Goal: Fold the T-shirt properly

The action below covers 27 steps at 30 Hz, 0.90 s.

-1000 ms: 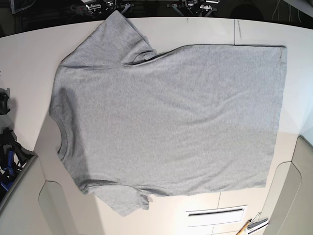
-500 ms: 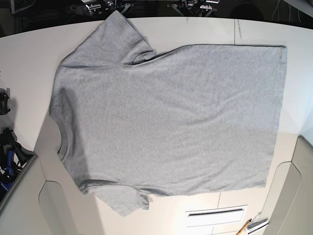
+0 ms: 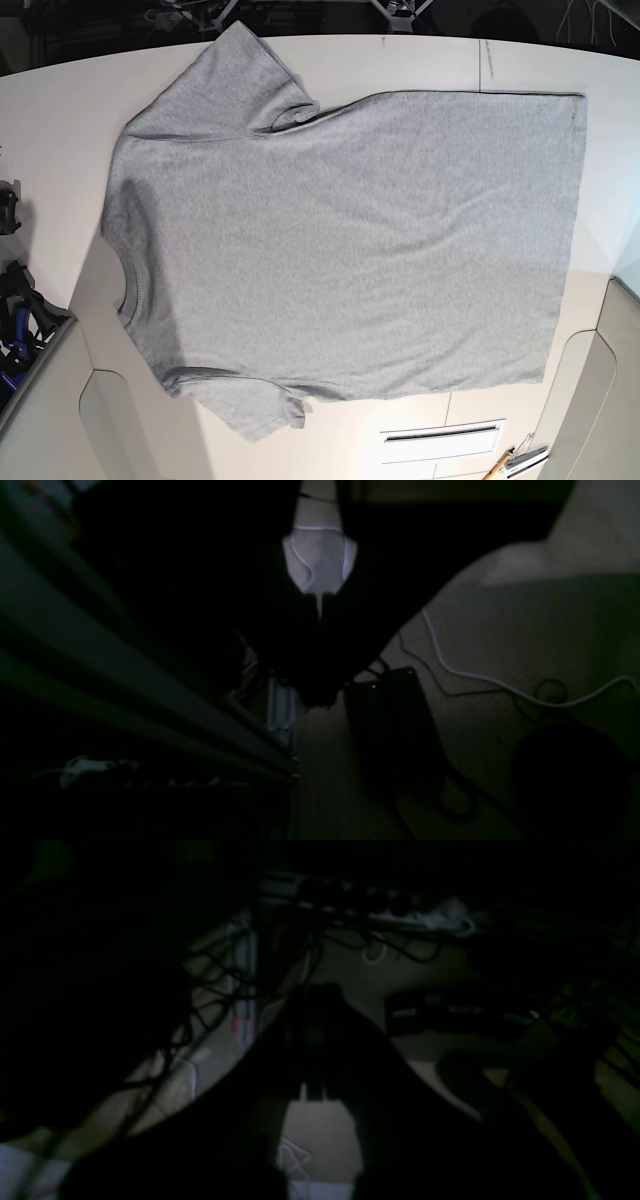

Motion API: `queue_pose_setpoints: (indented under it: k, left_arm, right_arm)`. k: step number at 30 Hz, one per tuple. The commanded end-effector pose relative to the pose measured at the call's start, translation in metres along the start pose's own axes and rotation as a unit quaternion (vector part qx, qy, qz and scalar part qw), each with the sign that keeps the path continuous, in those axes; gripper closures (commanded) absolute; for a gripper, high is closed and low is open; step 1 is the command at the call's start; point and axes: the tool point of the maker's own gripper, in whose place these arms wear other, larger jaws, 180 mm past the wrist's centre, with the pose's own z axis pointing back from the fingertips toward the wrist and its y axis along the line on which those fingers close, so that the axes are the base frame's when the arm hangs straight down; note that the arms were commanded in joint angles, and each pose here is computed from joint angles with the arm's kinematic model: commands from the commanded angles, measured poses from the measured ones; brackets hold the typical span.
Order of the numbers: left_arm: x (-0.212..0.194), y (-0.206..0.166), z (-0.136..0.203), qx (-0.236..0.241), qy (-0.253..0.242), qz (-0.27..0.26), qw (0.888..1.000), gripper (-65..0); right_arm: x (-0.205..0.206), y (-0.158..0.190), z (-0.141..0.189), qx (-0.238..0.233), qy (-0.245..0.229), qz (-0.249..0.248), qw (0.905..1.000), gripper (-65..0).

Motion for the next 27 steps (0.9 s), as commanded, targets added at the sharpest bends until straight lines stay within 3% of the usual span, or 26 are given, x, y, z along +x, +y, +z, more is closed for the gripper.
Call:
queue_pose_setpoints:
  k: [1, 9, 15, 22, 27]
  left_arm:
    - [-0.006, 0.006, 0.005, 0.003, -0.005, -0.003, 1.000, 0.0]
    - [-0.045, 0.037, 0.046, 0.022, -0.016, -0.024, 0.999, 0.0]
    - [-0.060, 0.063, 0.094, 0.032, -0.038, -0.040, 0.998, 0.0]
    - [-0.065, 0.057, 0.167, -0.063, -0.042, -0.050, 0.996, 0.0]
    - [-0.047, 0.043, 0.217, -0.130, -0.062, -0.097, 0.985, 0.0]
  right_arm:
    - [-0.005, -0.005, 0.003, -0.002, -0.004, 0.001, 1.0000, 0.0]
    - [-0.047, -0.016, 0.032, 0.003, -0.015, 0.017, 0.9997, 0.0]
    - [-0.074, -0.017, 0.071, 0.020, -0.033, 0.028, 0.9988, 0.0]
    - [-0.078, -0.029, 0.133, -0.002, -0.077, 0.025, 0.9967, 0.0]
    - [-0.054, -0.028, 0.184, 0.004, -0.128, 0.021, 0.9915, 0.0]
